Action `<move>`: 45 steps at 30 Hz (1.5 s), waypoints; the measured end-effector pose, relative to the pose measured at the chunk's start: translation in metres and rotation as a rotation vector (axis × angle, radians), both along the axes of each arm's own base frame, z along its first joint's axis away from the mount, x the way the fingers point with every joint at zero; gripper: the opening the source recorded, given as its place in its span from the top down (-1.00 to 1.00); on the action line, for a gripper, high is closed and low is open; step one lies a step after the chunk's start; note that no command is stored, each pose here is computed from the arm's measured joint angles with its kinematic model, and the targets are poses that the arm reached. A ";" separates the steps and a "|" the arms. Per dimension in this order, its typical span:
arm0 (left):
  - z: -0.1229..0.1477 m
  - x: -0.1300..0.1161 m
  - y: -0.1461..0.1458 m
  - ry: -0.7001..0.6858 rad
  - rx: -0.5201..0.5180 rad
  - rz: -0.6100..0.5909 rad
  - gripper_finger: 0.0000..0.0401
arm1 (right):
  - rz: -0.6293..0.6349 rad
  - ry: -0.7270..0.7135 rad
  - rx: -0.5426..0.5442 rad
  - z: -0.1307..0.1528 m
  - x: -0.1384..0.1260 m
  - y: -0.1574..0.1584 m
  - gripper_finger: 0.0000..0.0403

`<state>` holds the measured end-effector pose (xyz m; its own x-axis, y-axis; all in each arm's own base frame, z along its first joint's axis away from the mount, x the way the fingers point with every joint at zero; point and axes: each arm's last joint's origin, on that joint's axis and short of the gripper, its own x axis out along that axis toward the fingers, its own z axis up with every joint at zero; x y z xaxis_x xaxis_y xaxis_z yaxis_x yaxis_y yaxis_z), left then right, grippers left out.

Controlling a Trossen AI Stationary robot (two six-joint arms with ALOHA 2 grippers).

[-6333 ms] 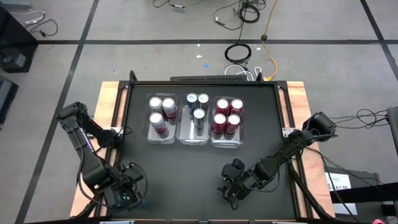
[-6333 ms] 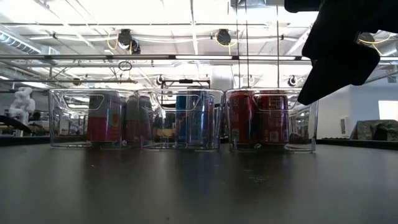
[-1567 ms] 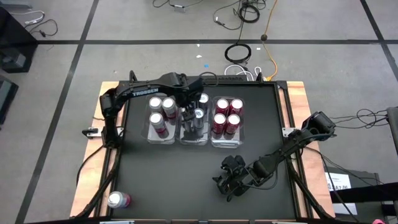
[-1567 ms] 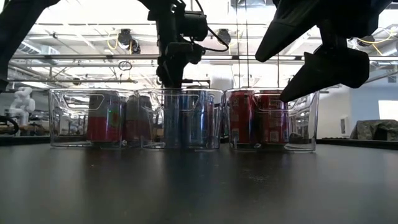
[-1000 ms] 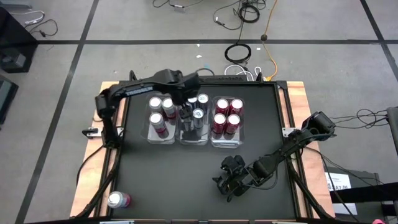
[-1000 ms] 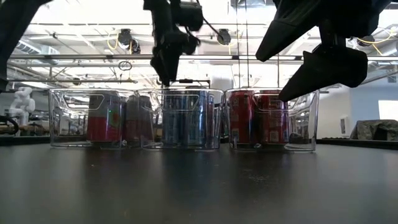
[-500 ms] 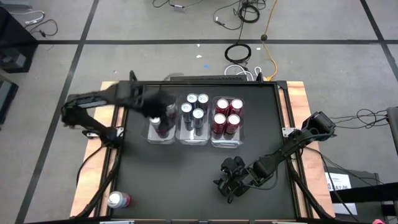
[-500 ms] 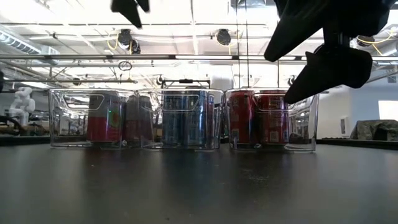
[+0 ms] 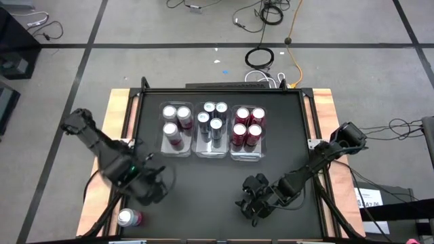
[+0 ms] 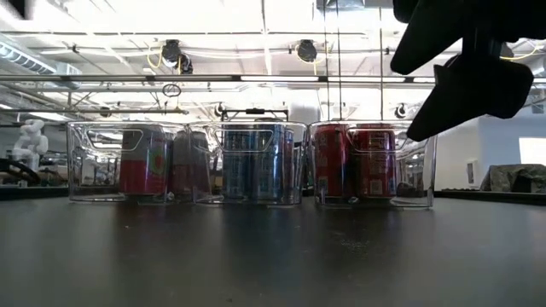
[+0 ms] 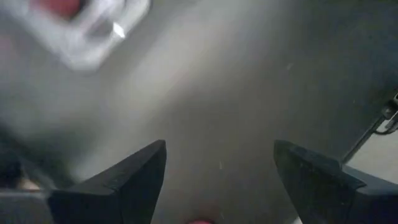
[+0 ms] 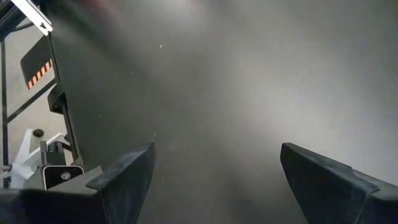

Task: Sort soda cans
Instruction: Put the pink soda can into the left transparent bin

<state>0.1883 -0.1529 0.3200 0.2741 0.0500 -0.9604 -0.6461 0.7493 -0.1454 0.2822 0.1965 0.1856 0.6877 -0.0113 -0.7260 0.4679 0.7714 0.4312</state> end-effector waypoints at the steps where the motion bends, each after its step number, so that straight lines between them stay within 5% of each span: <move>1: -0.004 -0.007 -0.008 0.010 -0.018 0.035 -0.53 | 0.002 0.000 -0.002 0.000 0.000 0.000 -0.68; 6: -0.020 -0.035 -0.039 0.015 -0.125 0.212 -0.53 | 0.007 -0.001 -0.003 0.000 -0.001 0.002 -0.68; 15: -0.020 -0.041 -0.071 -0.070 -0.302 0.179 -0.53 | 0.012 -0.003 -0.003 0.000 -0.002 0.004 -0.68; 45: -0.021 -0.035 -0.062 -0.095 -0.206 0.123 -0.54 | 0.010 -0.005 0.001 0.000 -0.002 0.004 -0.68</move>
<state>0.1529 -0.2149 0.2990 0.3672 -0.1059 -0.9241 -0.7068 0.6141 -0.3512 0.2800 0.2003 0.1859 0.6917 -0.0035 -0.7222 0.4579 0.7754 0.4348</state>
